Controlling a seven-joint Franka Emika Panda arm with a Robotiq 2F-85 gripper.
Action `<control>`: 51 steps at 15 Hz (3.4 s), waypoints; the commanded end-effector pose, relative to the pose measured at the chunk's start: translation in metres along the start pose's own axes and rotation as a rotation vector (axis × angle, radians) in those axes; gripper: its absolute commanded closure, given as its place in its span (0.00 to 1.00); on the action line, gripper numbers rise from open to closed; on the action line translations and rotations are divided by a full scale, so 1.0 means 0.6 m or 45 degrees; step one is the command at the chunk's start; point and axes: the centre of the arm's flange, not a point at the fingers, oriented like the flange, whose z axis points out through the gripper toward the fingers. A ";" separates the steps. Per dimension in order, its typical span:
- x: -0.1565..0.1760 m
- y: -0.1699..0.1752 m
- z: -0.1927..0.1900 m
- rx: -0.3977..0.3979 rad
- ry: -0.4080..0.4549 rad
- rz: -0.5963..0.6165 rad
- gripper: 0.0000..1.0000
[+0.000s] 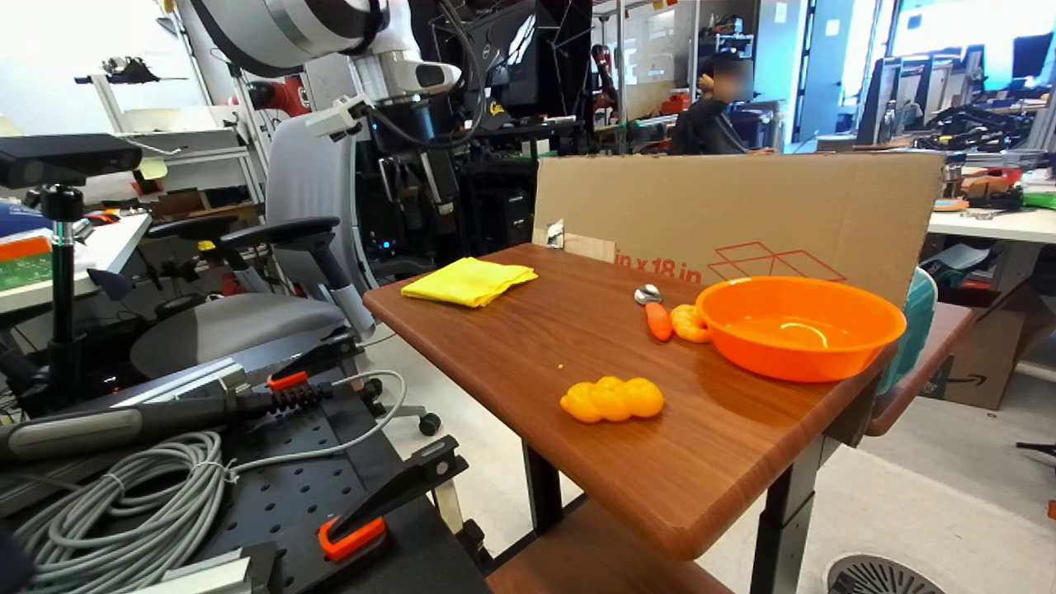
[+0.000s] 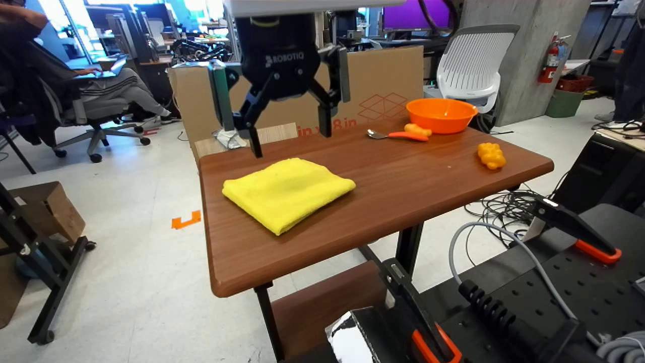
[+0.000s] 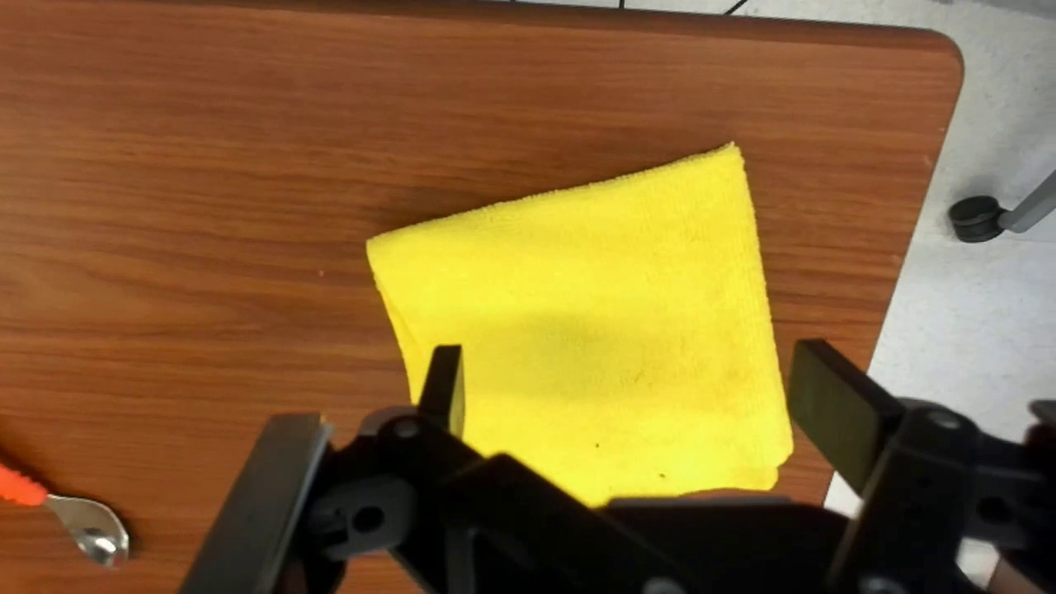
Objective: Move the yellow towel to the right
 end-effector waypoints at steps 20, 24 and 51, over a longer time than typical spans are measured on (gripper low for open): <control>0.099 0.007 0.169 0.029 -0.129 -0.130 0.00; 0.111 0.028 0.170 0.044 -0.127 -0.109 0.00; 0.123 0.063 0.159 0.089 -0.172 -0.105 0.00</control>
